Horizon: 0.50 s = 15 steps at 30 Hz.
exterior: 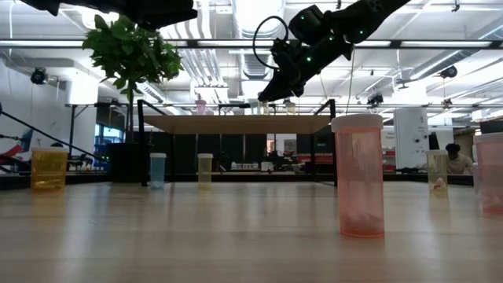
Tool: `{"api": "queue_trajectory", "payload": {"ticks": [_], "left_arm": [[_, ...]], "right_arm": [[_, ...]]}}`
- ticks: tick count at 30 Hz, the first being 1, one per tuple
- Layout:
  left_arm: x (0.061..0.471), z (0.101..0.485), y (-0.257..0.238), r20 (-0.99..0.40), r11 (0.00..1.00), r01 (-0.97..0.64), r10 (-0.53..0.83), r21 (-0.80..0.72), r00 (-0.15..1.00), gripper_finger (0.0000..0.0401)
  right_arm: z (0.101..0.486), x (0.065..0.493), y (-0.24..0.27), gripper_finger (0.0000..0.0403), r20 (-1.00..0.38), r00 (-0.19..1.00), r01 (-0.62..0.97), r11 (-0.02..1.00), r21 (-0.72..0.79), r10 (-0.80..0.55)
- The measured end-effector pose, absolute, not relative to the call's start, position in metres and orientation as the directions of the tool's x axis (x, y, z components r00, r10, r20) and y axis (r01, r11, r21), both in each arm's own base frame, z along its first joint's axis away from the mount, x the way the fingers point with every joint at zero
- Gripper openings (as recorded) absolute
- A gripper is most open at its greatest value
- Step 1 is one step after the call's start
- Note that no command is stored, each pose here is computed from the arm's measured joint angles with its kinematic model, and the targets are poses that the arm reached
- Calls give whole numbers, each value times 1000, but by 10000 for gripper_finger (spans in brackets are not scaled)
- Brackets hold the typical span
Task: Pick and place medicine bottles onto shelf by color
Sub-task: Put the yellow pill bottle on the shelf
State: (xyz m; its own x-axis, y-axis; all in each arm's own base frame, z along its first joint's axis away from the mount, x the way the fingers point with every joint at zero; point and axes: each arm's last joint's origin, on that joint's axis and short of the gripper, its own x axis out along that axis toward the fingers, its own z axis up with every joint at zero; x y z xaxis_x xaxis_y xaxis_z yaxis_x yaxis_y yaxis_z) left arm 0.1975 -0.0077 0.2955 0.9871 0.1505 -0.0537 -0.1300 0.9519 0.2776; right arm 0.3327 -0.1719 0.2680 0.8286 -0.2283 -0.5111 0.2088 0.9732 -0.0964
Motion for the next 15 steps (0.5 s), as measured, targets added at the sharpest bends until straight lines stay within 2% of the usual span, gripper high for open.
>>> {"api": "queue_trajectory", "payload": {"ticks": [8, 15], "left_arm": [[198, 296, -8, -54, 952, -130, 150, 277, 987, 233], [198, 296, -8, -53, 952, -130, 151, 276, 987, 233]], "right_arm": [[271, 330, -170, 119, -519, 824, 208, 974, -94, -226], [294, 312, -162, 126, -511, 818, 237, 965, -115, -262]]}}
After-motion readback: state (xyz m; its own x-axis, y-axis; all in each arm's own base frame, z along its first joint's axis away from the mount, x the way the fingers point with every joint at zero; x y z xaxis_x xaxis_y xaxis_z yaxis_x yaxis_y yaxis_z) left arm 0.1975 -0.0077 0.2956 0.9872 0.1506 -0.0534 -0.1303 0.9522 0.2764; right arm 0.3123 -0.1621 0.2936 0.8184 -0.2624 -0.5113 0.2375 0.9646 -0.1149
